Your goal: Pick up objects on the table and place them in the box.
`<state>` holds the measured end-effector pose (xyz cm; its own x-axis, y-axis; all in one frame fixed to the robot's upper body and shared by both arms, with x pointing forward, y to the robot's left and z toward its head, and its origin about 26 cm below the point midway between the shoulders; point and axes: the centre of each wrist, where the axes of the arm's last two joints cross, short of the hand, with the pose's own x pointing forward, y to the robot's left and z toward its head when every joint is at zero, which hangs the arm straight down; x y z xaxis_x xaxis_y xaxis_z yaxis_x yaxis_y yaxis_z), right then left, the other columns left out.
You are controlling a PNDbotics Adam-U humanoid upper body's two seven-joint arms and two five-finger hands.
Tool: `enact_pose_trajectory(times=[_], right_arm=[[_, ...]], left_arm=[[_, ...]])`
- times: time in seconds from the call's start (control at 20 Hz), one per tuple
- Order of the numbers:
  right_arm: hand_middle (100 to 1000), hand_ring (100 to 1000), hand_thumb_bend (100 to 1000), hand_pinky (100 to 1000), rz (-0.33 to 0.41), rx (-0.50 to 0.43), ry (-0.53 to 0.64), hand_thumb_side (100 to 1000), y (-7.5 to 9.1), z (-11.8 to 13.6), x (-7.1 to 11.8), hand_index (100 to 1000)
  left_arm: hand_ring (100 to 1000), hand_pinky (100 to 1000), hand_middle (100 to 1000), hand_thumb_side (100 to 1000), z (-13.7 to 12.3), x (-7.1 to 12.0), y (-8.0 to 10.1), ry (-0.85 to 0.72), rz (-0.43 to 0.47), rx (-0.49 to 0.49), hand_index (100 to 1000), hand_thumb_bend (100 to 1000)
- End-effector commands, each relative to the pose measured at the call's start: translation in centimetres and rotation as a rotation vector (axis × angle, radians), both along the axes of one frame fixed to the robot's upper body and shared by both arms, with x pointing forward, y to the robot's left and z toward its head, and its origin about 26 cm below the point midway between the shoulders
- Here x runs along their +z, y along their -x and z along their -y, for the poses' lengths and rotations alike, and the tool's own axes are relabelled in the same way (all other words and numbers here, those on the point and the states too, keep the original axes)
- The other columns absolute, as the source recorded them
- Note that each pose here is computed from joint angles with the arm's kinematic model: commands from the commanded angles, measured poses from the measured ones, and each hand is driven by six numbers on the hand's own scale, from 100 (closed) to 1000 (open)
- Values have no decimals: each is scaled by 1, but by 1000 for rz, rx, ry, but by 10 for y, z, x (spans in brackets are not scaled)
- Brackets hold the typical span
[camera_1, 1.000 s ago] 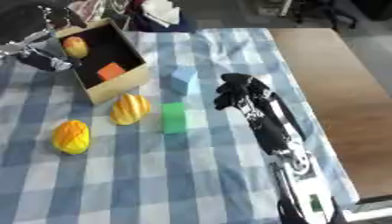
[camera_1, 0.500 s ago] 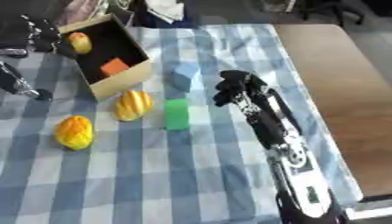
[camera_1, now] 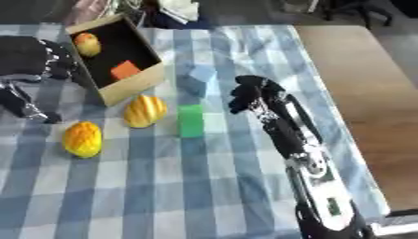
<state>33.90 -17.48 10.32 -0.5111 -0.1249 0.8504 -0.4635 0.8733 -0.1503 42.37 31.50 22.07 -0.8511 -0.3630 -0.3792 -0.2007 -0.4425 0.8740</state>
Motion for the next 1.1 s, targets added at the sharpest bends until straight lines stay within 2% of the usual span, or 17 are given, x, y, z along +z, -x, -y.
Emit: enact_pose_trajectory(times=[0.05,0.25,0.45,0.85,1.1], right_arm=[[600,590,100,583,19,-9,15,596,-1,4,4,768],[600,590,100,583,19,-8,15,597,-1,4,4,768],[600,590,100,583,19,-8,16,598,-1,4,4,769],[600,590,100,583,15,-14,25,604,-1,6,3,769],[600,589,100,583,14,-13,27,603,-1,6,3,769]], left_arm=[[693,772,717,373,5,-1,0,-74,-68,-35,834,416],[687,772,711,355,15,-9,0,-82,-136,-54,831,377],[695,775,714,386,20,-4,4,-135,-177,-62,832,418],[726,784,744,471,-3,27,17,-218,-123,-7,845,564],[723,784,741,455,11,25,28,-261,-121,-72,843,540]])
